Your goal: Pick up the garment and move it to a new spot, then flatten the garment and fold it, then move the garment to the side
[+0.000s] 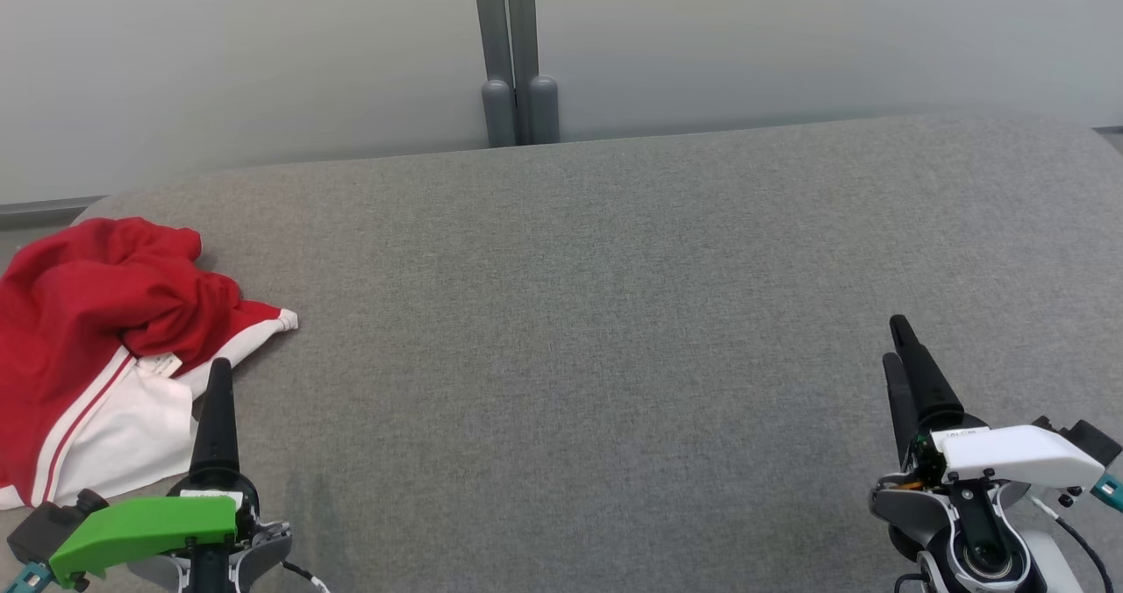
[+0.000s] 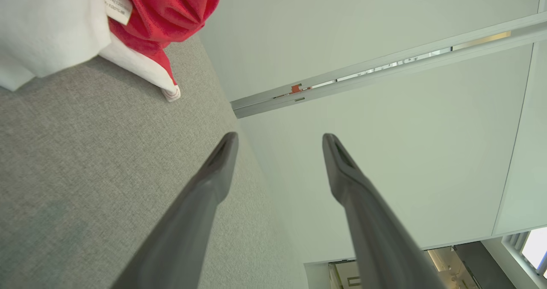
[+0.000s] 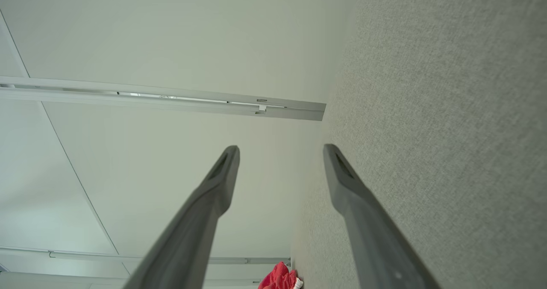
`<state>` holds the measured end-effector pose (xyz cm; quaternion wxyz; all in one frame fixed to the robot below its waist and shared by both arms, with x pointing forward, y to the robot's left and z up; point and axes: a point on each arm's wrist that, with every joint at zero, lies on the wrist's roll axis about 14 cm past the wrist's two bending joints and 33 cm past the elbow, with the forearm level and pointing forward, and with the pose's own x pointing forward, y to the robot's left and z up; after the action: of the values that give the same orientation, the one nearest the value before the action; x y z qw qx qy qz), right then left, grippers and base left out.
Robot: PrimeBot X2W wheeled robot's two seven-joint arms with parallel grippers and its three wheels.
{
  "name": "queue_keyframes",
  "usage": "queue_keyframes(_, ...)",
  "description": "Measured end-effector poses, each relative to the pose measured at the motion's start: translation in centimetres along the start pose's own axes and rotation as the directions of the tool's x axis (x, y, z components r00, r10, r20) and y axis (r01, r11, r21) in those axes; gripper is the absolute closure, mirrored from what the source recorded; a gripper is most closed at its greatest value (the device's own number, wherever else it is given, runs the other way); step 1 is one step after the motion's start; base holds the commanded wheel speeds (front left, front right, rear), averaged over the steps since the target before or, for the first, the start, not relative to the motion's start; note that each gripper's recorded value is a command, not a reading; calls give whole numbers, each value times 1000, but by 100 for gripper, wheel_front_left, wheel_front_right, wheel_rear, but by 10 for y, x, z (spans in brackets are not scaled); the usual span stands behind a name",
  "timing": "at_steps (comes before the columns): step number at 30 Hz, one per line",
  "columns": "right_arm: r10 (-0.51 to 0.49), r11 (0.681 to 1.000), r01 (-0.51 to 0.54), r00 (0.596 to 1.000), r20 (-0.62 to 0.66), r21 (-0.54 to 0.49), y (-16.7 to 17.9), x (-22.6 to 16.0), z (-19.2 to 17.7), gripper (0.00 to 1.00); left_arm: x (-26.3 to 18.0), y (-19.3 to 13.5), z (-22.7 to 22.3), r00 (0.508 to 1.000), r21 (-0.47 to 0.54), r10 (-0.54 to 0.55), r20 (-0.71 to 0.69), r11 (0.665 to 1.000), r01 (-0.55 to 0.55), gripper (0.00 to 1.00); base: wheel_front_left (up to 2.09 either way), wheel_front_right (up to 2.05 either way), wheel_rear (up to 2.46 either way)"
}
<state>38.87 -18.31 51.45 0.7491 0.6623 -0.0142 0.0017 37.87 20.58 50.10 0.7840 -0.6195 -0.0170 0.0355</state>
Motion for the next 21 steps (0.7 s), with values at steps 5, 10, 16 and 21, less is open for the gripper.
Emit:
queue_keyframes(5, 38, 997, -39, 999, -4, -66, 12, 3, -3, 0, 1, -6, 2, 1000, 92, -16, 10, 996, 15, 0, 0, 0, 0)
queue_keyframes(10, 76, 981, -76, 997, -11, -180, 24, 5, -7, 0, 2, -14, -2, 999, 226, -34, 2, 974, 33, 0, 0, 0, 0)
queue_keyframes(16, 110, 951, -113, 994, -25, -288, 34, 7, -12, 0, 1, -16, -8, 999, 354, -33, -7, 935, 33, 0, 0, 0, 0)
queue_keyframes(21, 135, 903, -143, 990, -49, -406, 40, 7, -20, 0, 0, -15, -10, 1000, 454, -20, -4, 891, 20, 0, 0, 0, 0)
